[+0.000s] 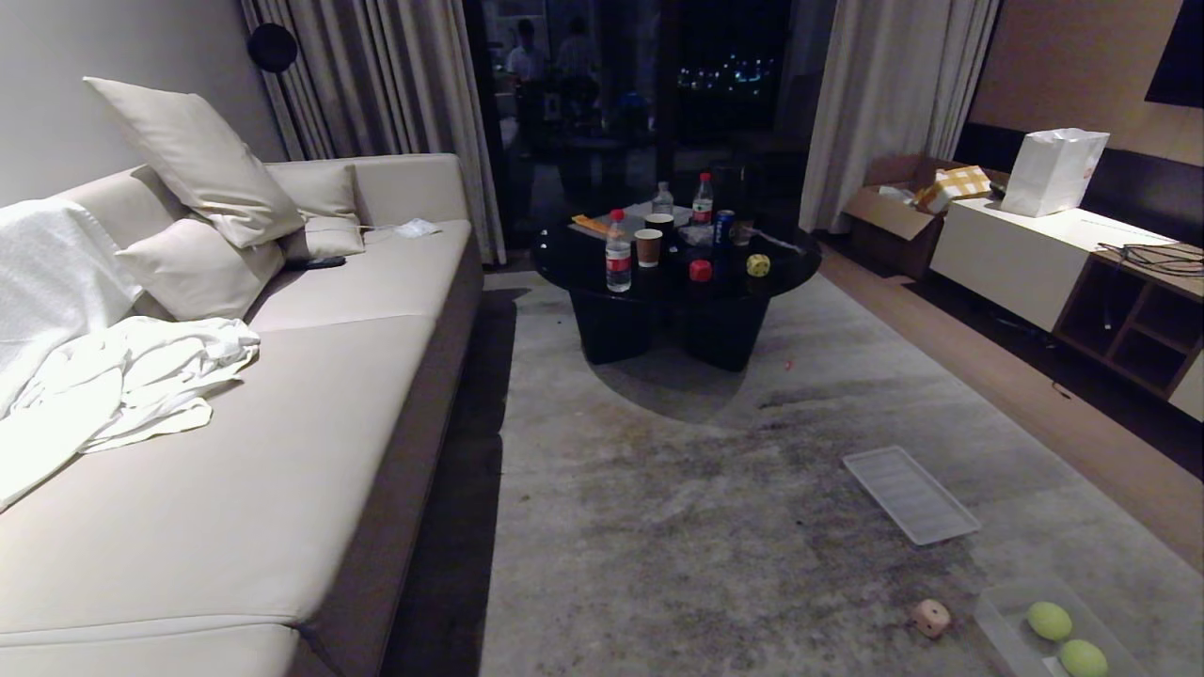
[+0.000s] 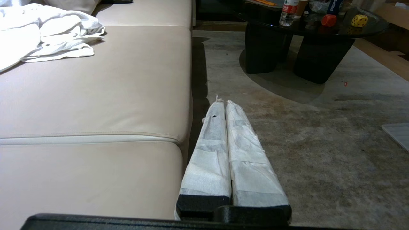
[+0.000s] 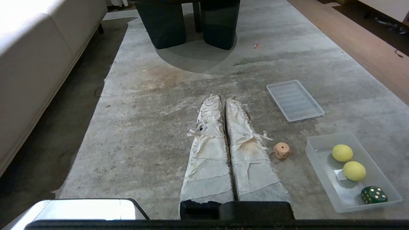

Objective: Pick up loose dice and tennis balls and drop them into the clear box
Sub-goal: Find toys out of the box

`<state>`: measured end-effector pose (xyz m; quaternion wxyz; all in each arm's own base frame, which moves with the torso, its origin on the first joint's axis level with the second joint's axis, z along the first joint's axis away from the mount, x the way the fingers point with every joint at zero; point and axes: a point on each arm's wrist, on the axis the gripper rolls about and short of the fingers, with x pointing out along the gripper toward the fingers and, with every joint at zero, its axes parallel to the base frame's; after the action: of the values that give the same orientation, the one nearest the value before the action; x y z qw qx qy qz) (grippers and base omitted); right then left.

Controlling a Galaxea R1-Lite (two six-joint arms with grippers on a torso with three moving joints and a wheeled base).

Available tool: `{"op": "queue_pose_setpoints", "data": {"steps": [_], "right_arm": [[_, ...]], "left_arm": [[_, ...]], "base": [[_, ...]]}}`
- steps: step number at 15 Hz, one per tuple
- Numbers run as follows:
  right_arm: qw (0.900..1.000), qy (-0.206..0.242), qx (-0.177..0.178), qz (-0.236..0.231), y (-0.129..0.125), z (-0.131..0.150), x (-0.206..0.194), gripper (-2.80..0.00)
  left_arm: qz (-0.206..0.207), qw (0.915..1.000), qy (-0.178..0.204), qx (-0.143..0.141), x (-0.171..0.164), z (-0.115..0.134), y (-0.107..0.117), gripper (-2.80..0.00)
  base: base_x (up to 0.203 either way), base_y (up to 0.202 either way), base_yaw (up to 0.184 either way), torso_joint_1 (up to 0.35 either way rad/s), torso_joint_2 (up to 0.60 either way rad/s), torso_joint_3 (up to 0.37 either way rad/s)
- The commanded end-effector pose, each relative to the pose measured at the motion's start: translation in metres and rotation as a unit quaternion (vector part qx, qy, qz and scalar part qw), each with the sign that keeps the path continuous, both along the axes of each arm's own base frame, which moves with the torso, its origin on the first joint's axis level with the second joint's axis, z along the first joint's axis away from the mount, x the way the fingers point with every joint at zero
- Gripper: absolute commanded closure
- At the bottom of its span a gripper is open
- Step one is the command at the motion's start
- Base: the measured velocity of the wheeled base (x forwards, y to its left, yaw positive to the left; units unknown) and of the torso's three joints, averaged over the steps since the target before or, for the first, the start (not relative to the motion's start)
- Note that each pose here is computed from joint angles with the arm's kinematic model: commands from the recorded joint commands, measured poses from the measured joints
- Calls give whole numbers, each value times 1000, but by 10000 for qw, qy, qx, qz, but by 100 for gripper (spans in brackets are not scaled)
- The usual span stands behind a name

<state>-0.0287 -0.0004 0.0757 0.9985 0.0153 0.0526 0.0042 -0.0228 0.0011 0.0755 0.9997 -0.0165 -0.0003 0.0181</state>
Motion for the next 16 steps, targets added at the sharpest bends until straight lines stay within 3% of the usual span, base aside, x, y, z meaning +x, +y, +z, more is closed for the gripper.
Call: {"op": "queue_pose_setpoints", "data": {"steps": [1,16], "right_arm": [[10000,11,5,-5,0,0,0,0],[10000,11,5,3,0,0,0,0]], "left_arm": [[3,10000,15,-4,0,0,0,0],[3,10000,15,4,0,0,0,0]], "base": [[0,0,0,0,0,0],[0,0,0,0,0,0]]}}
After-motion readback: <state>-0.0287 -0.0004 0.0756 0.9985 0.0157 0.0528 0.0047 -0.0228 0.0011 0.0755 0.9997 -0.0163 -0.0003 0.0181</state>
